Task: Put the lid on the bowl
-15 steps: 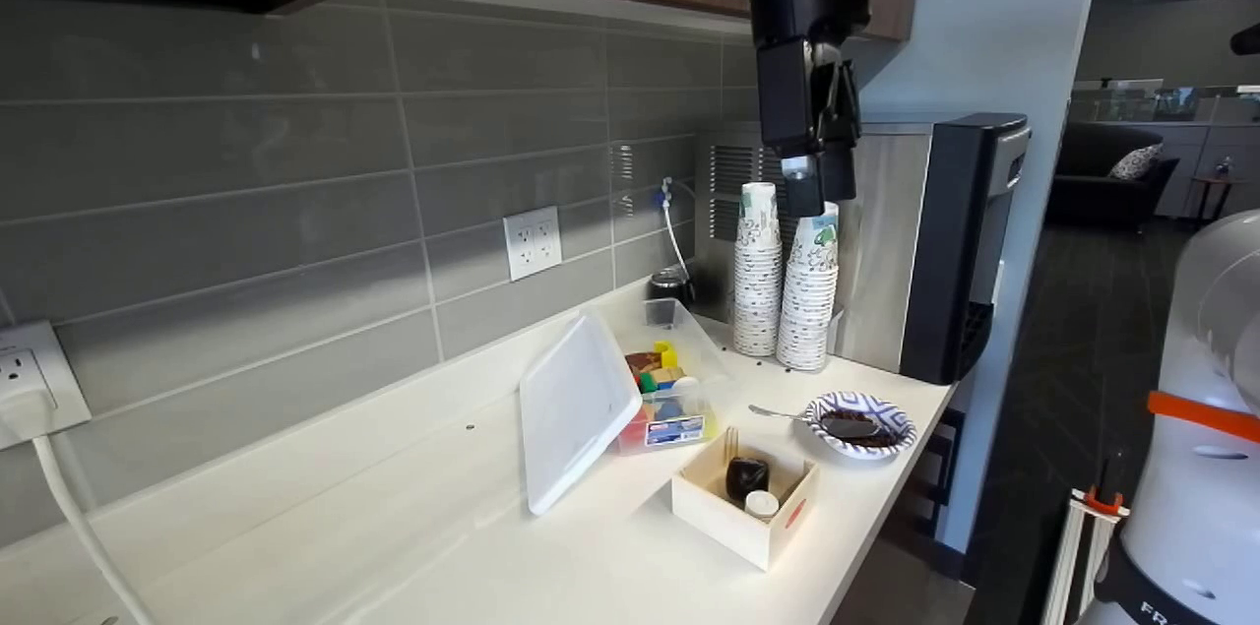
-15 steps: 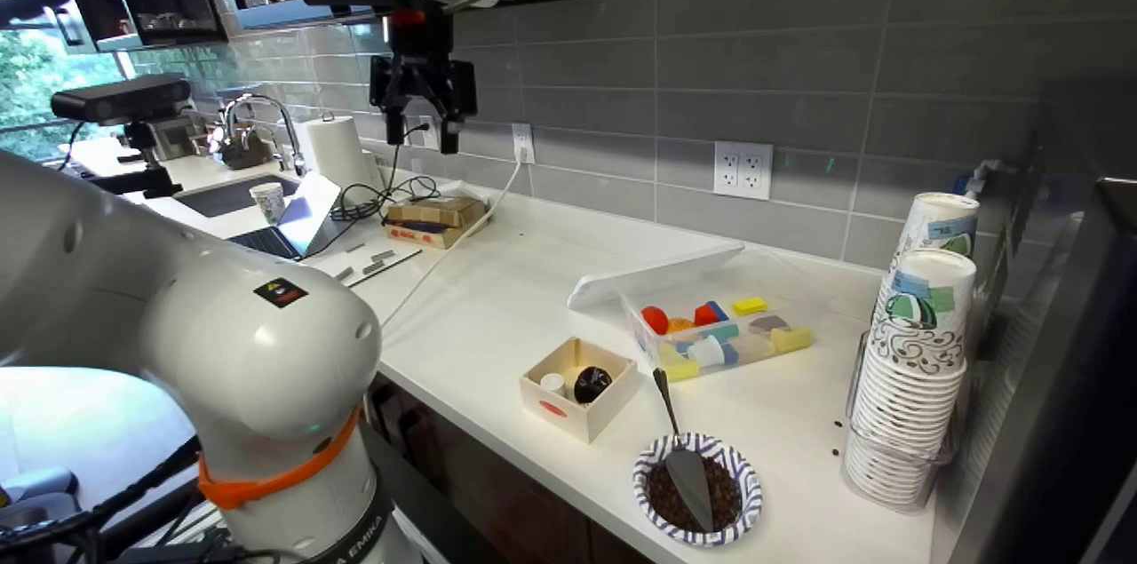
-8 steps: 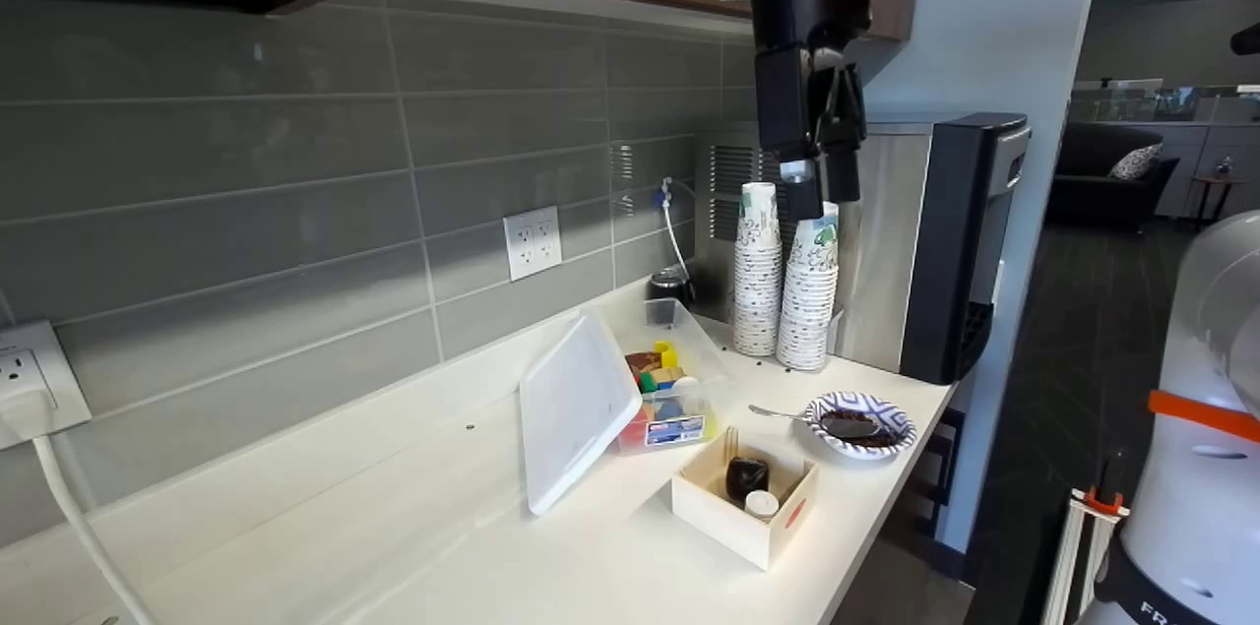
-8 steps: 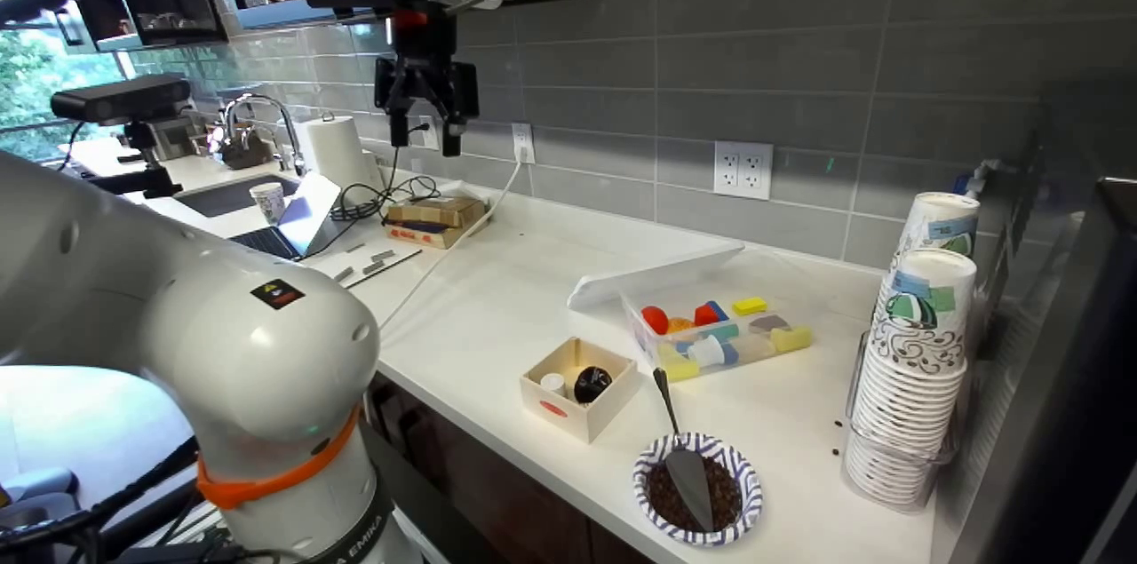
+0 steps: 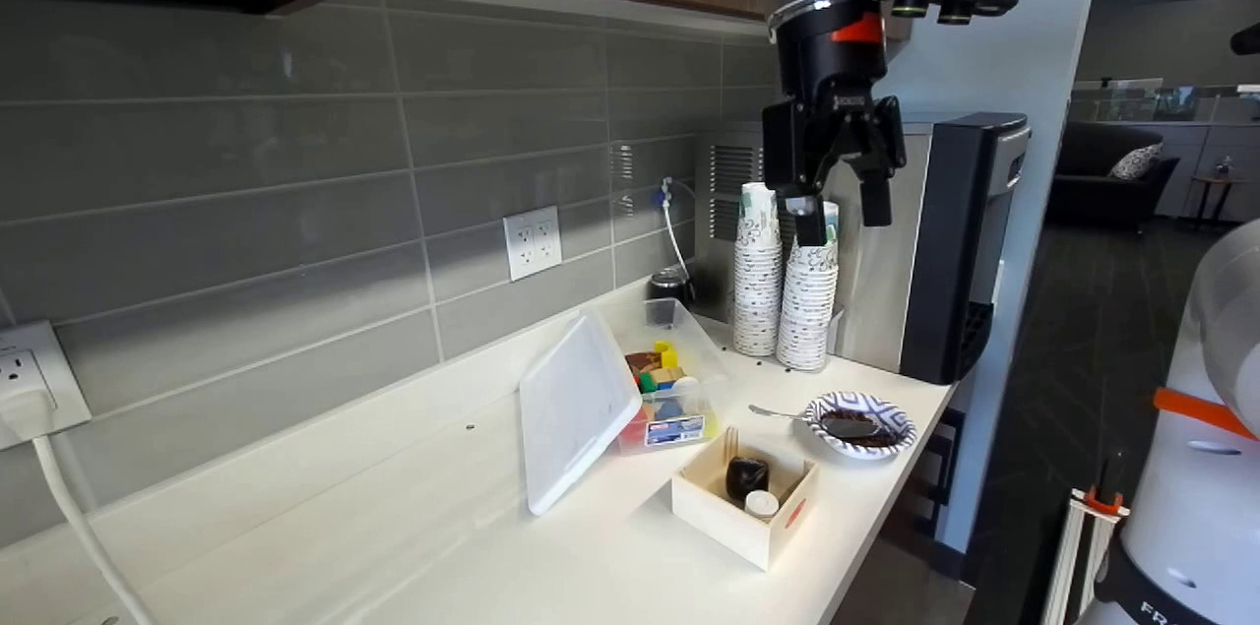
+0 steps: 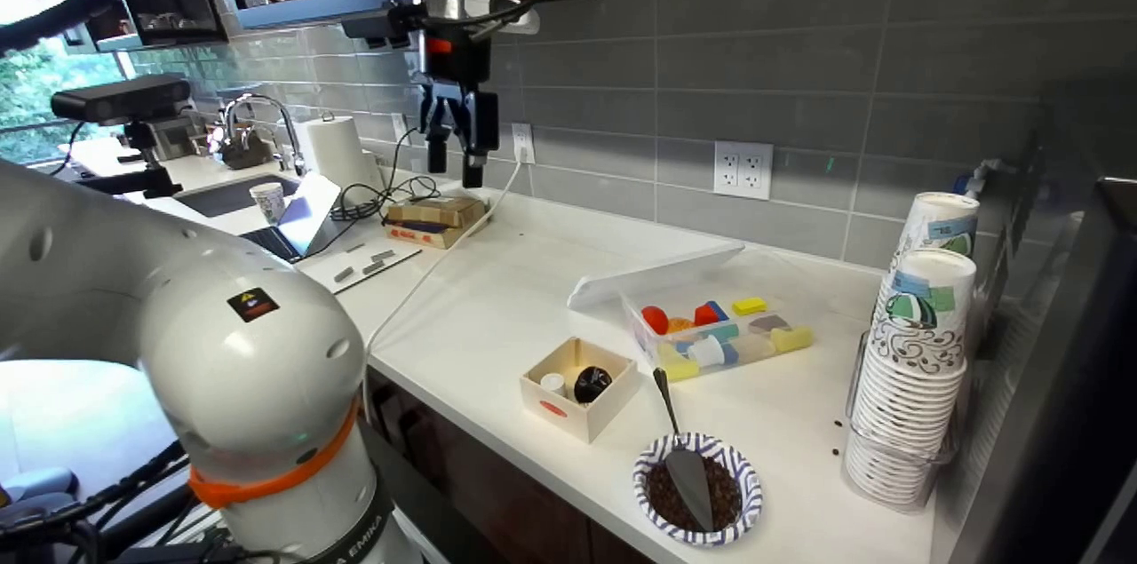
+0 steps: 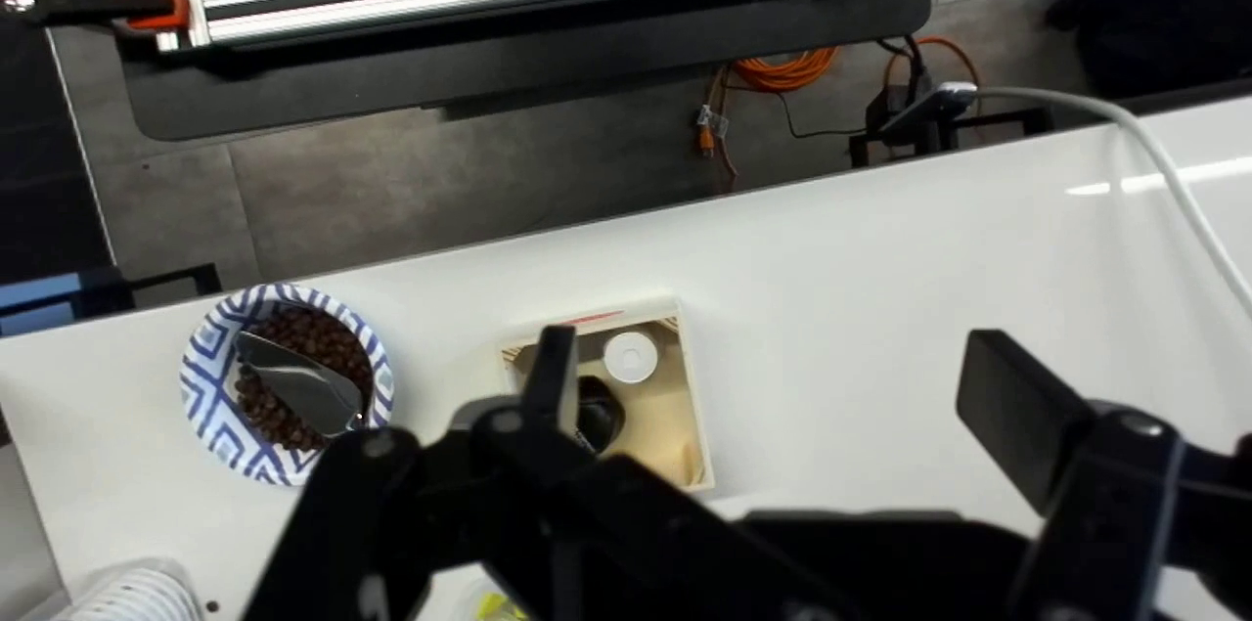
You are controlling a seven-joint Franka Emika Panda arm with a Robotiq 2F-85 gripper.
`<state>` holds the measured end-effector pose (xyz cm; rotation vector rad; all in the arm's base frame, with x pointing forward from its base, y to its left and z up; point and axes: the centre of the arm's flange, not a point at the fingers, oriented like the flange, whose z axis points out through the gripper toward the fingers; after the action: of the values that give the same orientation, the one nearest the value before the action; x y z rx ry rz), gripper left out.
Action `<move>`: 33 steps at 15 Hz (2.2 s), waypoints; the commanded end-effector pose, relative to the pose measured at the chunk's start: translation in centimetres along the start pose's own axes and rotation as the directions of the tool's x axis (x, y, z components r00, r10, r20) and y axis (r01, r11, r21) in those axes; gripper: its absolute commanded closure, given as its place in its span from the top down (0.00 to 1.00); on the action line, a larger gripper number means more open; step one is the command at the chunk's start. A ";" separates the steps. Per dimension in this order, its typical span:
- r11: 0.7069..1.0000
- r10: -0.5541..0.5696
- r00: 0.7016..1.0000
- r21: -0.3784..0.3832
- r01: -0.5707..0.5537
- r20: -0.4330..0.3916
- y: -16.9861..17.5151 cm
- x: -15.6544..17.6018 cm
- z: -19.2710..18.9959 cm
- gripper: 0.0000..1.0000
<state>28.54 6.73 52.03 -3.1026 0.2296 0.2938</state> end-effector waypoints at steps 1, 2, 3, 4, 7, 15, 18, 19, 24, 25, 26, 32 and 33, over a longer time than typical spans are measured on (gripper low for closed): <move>0.984 0.178 0.982 0.035 -0.177 -0.056 3.1 1.5 2.7 1.00; 0.973 0.227 0.971 0.050 -0.224 -0.069 4.0 2.7 3.7 1.00; 0.960 0.275 0.958 0.072 -0.269 -0.083 4.8 3.7 4.7 1.00; 0.945 0.324 0.941 0.090 -0.315 -0.097 5.7 4.8 5.8 1.00; 0.886 0.458 0.877 0.152 -0.438 -0.144 7.7 7.8 8.9 1.00; 0.782 0.581 0.812 0.310 -0.541 -0.047 9.8 14.0 13.9 1.00; 0.786 0.593 0.801 0.277 -0.553 -0.082 9.9 12.9 14.4 1.00; 0.784 0.592 0.802 0.279 -0.554 -0.073 10.0 13.1 14.6 1.00; 0.786 0.590 0.804 0.282 -0.551 -0.072 9.9 13.3 14.5 1.00; 0.769 0.611 0.788 0.293 -0.567 -0.077 9.7 13.4 15.5 1.00; 0.735 0.653 0.754 0.303 -0.607 -0.072 9.6 13.9 16.9 1.00; 0.472 0.850 0.526 0.482 -0.738 -0.028 11.1 18.3 20.5 1.00; 0.424 0.873 0.487 0.507 -0.751 -0.009 11.3 18.8 20.9 1.00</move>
<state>39.16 -6.25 30.41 -2.4305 1.4993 -0.1496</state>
